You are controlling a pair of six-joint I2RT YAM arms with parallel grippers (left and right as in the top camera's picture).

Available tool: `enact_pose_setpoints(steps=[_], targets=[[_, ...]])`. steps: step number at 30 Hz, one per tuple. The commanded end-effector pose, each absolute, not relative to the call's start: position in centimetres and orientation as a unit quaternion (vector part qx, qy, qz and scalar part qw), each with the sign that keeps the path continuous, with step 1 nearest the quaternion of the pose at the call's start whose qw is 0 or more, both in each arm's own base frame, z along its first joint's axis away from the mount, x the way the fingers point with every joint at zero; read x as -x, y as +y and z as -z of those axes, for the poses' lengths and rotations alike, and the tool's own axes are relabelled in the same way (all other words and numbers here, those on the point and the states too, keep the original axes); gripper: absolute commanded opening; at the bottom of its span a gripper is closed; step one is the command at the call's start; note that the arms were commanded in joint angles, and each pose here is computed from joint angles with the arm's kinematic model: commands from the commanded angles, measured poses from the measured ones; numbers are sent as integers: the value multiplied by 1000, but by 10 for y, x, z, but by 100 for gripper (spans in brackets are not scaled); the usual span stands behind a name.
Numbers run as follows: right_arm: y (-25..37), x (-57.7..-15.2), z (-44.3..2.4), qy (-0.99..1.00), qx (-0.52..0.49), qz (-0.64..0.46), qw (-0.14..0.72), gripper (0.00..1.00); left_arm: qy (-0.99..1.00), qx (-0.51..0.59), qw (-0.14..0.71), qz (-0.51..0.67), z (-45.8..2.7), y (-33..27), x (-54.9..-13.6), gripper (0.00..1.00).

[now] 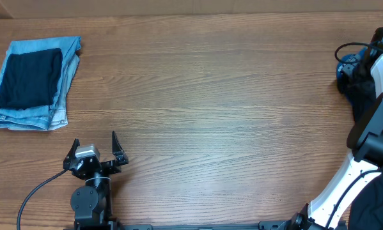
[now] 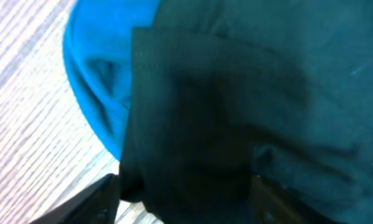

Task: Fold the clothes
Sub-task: 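Reach the right gripper to the black t-shirt at the right edge, then grasp the black t-shirt with the right gripper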

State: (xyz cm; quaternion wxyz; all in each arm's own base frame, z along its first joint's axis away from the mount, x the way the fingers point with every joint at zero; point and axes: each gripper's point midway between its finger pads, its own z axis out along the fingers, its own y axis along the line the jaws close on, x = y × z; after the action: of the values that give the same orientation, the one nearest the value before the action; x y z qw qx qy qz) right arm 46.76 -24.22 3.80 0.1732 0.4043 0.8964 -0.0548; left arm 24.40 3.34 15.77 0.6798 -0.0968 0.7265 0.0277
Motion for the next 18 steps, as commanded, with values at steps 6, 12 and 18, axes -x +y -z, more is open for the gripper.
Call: enact_pose_setpoints(steps=[6, 12, 18], targets=[[-243, -461, -28, 896, -411, 61, 157, 64, 723, 95, 684, -34, -159, 34, -244, 100], [-244, -462, -28, 896, -411, 61, 160, 59, 723, 95, 684, -34, -159, 34, -244, 100], [-244, -462, -28, 896, -411, 61, 160, 49, 723, 95, 684, -34, -159, 34, -244, 100]])
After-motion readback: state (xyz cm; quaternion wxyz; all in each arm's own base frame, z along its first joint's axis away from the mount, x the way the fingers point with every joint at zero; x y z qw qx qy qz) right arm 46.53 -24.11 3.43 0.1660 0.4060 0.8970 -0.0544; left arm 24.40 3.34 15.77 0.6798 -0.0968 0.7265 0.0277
